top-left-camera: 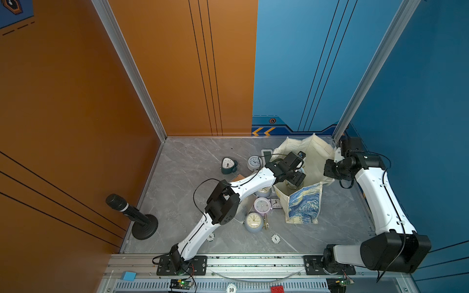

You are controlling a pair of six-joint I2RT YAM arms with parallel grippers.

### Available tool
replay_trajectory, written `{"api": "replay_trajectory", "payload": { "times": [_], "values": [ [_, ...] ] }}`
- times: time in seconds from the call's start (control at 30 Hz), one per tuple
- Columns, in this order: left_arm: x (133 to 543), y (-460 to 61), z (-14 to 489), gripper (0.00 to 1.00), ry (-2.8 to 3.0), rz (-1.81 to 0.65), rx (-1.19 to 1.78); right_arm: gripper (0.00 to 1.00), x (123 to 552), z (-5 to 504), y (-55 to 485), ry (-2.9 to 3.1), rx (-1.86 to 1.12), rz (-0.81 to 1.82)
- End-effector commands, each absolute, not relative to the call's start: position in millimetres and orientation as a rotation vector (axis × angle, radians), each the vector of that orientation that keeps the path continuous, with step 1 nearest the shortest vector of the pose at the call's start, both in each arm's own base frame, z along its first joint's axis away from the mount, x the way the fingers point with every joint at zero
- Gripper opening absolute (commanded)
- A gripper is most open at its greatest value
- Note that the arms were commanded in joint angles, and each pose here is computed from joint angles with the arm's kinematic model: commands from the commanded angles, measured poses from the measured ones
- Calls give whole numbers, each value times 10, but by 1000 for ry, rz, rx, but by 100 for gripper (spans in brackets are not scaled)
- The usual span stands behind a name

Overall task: Put the alarm clock into the canvas bag
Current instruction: Place the alarm at the canvas bag.

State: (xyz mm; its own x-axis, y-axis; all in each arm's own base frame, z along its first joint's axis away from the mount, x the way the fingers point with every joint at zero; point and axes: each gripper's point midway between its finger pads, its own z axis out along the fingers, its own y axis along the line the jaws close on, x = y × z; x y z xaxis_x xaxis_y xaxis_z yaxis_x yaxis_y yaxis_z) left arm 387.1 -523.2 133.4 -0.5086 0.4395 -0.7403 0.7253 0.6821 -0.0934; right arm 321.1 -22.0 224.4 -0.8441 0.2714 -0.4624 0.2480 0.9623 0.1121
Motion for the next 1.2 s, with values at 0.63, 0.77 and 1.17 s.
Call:
{"api": "replay_trajectory", "payload": {
  "times": [0.63, 0.77, 1.17],
  "values": [
    [3825, -5194, 2148, 96, 2065, -538, 835, 9, 3151, 2203, -167, 2640, 345, 74],
    [3807, -5176, 2317, 96, 2040, -551, 826, 9, 3154, 2210, -169, 2638, 348, 75],
    [3772, -5004, 2929, 95, 1940, -544, 787, 9, 3150, 2207, -171, 2639, 348, 73]
  ]
}}
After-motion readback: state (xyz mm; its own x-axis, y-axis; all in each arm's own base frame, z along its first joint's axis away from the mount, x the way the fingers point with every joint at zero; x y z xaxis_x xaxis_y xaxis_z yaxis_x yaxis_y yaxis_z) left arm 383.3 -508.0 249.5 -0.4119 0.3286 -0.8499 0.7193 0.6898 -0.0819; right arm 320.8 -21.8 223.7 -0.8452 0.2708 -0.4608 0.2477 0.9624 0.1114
